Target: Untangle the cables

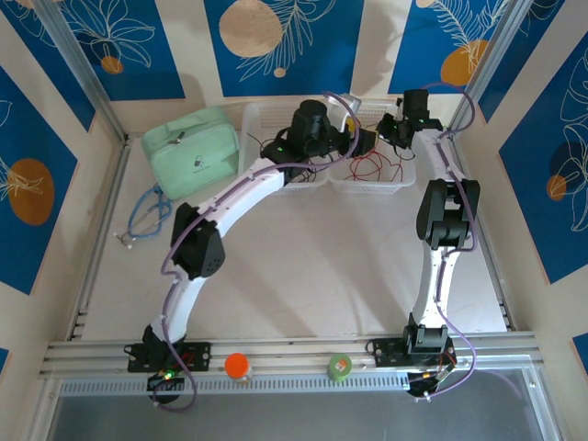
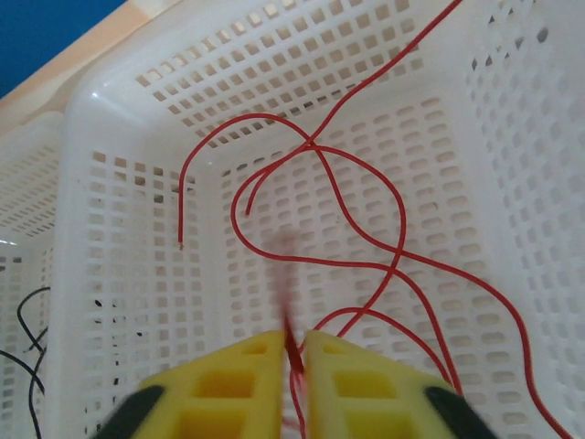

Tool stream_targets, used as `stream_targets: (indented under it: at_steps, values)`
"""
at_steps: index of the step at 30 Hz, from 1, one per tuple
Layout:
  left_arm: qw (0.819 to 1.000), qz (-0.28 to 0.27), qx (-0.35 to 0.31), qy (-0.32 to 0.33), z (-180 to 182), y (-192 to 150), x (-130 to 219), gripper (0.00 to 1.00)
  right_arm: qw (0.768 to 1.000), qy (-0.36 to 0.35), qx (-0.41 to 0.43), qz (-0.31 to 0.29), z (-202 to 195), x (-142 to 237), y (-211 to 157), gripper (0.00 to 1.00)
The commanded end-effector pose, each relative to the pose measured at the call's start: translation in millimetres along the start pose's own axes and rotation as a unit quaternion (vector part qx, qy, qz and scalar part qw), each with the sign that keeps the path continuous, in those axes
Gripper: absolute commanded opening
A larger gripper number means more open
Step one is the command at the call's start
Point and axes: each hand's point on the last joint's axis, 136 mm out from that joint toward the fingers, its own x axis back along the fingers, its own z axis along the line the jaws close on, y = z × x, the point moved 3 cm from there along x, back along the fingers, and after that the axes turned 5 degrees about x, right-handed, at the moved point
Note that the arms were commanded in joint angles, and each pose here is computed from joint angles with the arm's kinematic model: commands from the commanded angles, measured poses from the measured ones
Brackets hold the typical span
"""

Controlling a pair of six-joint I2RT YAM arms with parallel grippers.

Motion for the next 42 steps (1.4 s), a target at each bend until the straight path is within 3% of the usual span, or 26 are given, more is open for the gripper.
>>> stream_targets:
  at_steps: [1,4,8,17,23,27,32,36,42]
  values:
    - [1.000,0.013,0.005,-0.014,1,-8,-16,0.56,1.000,0.025,0.000,0.005,11,16,6,0.30]
    - [1.000,0.016,0.018,-0.016,12,-20,-32,0.52,0.999,0.032,0.005,0.003,13,27,10,0.56]
    - [0.999,0.015,0.040,-0.017,26,-37,-50,0.50,0.999,0.028,0.023,-0.018,19,61,23,0.77]
    - [0.993,0.019,0.112,-0.013,55,-69,-70,0.58,0.993,-0.015,0.067,-0.097,32,179,30,0.80]
    - [0.997,-0.006,0.069,-0.027,22,-19,-40,0.63,0.987,-0.009,0.083,-0.136,41,247,-2,0.80]
    - [0.999,-0.042,0.012,-0.011,-9,31,13,0.78,0.980,-0.005,0.101,-0.171,40,292,-37,0.80]
    - [0.993,-0.074,-0.043,0.081,-19,53,99,0.94,0.969,-0.026,0.129,-0.209,24,321,-85,0.91]
    - [0.971,-0.075,-0.058,0.221,6,24,180,1.00,0.969,-0.044,0.130,-0.208,3,312,-122,0.93]
    - [0.900,-0.091,-0.040,0.424,70,-65,312,1.00,0.972,-0.004,0.153,-0.178,-14,257,-170,0.99]
